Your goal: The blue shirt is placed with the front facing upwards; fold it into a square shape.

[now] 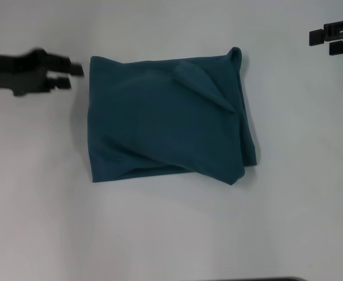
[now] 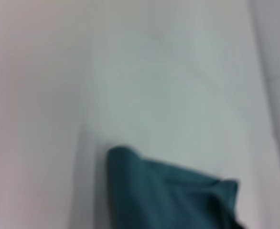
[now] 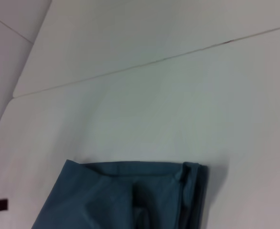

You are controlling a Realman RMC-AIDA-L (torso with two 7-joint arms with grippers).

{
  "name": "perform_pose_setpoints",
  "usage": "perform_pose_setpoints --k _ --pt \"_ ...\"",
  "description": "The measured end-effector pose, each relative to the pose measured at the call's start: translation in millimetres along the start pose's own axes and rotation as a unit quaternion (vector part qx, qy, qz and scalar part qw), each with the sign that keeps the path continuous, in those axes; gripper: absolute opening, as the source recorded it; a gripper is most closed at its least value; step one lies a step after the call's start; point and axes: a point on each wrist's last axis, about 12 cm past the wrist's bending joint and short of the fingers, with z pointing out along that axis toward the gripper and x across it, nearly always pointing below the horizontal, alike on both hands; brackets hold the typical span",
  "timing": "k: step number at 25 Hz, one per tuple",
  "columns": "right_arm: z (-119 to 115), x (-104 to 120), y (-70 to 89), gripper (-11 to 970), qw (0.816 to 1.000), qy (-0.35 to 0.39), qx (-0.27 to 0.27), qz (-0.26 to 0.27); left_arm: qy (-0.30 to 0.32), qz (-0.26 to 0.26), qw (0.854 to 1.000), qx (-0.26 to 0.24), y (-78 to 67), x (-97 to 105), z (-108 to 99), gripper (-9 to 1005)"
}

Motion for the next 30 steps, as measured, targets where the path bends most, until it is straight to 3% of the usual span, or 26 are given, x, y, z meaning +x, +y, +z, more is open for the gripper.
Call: perform_pose_setpoints --k 6,10,16,24,30 --pt "5.7 -3.6 6.3 715 0.999 -0.004 -0.011 -0.036 -0.023 0.019 0.997 0.077 -7.2 14.4 -19.3 619" --pt "15.3 -8.6 17.5 714 0.997 -0.008 -0.03 -0.076 -0.021 0.018 0.992 0.126 -3.4 34.5 -21.4 695" --pt "51.2 -14.7 44.6 713 0.992 0.029 -0.033 -0.122 0.002 -0.013 0.989 0.149 4.9 61.5 -18.5 808" --pt "105.8 -15.7 89.0 711 0.98 0.096 -0.035 -0.173 -0.056 -0.045 0.984 0.164 16.9 62.8 -36.9 928" --pt "116.3 -7.3 93.0 709 0.981 0.137 -0.012 -0.136 -0.093 -0.058 0.98 0.166 23.8 60.3 -49.8 926"
